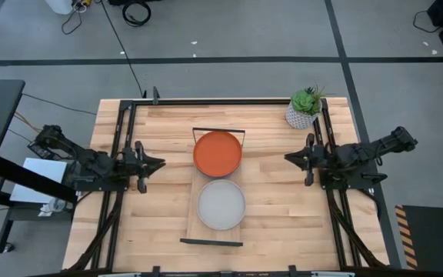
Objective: Place and stack plates onto a shelf
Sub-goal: Return to Home Position
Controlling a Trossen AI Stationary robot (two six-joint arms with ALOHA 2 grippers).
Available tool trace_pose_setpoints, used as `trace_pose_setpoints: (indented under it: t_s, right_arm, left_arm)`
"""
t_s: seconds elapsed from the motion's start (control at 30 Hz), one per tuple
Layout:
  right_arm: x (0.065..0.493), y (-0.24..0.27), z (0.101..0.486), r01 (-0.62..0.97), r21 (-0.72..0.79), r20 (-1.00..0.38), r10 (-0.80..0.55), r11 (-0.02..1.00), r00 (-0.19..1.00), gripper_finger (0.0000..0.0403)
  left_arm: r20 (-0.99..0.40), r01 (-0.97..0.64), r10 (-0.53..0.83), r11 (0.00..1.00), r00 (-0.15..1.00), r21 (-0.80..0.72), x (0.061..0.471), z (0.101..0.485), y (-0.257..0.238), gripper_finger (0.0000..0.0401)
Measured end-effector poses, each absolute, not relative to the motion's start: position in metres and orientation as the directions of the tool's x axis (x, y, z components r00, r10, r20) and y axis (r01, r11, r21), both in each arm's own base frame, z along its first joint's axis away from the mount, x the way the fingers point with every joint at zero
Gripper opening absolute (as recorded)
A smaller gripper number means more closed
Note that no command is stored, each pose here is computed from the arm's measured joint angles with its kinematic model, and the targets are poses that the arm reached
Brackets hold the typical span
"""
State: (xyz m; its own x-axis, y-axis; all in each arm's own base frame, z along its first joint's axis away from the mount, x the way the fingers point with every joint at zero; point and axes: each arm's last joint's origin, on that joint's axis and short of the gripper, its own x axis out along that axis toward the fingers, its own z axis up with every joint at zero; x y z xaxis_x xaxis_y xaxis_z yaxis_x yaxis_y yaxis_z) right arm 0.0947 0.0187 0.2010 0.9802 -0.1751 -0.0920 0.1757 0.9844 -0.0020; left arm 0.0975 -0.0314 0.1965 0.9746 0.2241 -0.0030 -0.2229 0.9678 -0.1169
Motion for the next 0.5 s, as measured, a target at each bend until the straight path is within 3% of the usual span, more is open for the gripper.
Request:
trace_pose_setpoints:
  t_s: [0.23, 0.5]
  right_arm:
    - [0.086, 0.012, 0.187, 0.196, -0.015, -0.046, -0.197, 0.98, 0.979, 0.0034]
    - [0.087, 0.008, 0.184, 0.237, -0.034, -0.066, -0.239, 0.971, 0.969, 0.0025]
  left_arm:
    - [-0.025, -0.252, 0.251, 0.962, 0.968, -0.102, 0.095, 0.194, -0.029, 0.0009]
    - [-0.064, -0.329, 0.326, 0.942, 0.943, -0.058, 0.094, 0.188, -0.027, 0.0005]
